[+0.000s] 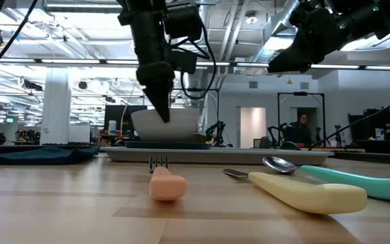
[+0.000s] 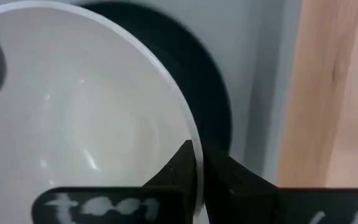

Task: Set up tray
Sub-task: Put the bowl on top of the dark green plate

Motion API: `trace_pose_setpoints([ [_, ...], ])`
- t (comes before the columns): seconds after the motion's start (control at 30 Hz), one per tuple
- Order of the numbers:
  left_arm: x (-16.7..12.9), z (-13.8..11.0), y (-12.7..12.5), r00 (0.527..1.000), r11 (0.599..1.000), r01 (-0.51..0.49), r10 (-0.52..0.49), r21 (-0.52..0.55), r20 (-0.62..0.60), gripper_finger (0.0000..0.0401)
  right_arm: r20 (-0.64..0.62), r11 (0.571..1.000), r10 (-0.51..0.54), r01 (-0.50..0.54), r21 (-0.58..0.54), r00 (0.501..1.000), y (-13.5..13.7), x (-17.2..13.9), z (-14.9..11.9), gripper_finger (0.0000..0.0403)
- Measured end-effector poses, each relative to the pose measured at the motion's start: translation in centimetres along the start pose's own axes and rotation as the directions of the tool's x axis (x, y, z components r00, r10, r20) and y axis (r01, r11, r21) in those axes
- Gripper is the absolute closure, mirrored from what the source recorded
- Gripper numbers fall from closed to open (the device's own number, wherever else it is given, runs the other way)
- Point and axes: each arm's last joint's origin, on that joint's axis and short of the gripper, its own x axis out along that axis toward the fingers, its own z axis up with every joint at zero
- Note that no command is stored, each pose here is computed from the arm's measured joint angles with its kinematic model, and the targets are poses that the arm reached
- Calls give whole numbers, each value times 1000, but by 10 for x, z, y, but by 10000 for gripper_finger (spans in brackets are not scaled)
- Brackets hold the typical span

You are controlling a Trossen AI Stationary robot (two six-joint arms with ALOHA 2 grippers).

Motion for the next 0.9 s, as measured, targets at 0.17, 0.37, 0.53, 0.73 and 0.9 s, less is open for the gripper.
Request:
trace_pose_setpoints([
  [0.17, -1, 1, 0, 1000, 1000, -2, 2, -2, 16, 401, -4, 1000, 0, 0, 0, 1000, 0, 0, 0, 269],
  [0.37, -1, 1, 0, 1000, 1000, -2, 2, -10, 17, 401, -11, 1000, 1, -1, -1, 1000, 0, 0, -1, 269],
  [0.53, -1, 1, 0, 1000, 1000, -2, 2, -12, 16, 401, -11, 1000, 1, -1, 0, 1000, 0, 0, -1, 269],
  [0.73, -1, 1, 0, 1000, 1000, -2, 2, -14, 16, 389, -11, 1000, 1, -1, -1, 1000, 0, 0, -1, 269],
  [0.9, -1, 1, 0, 1000, 1000, -2, 2, -14, 17, 377, -11, 1000, 1, -1, -1, 1000, 0, 0, -1, 269],
])
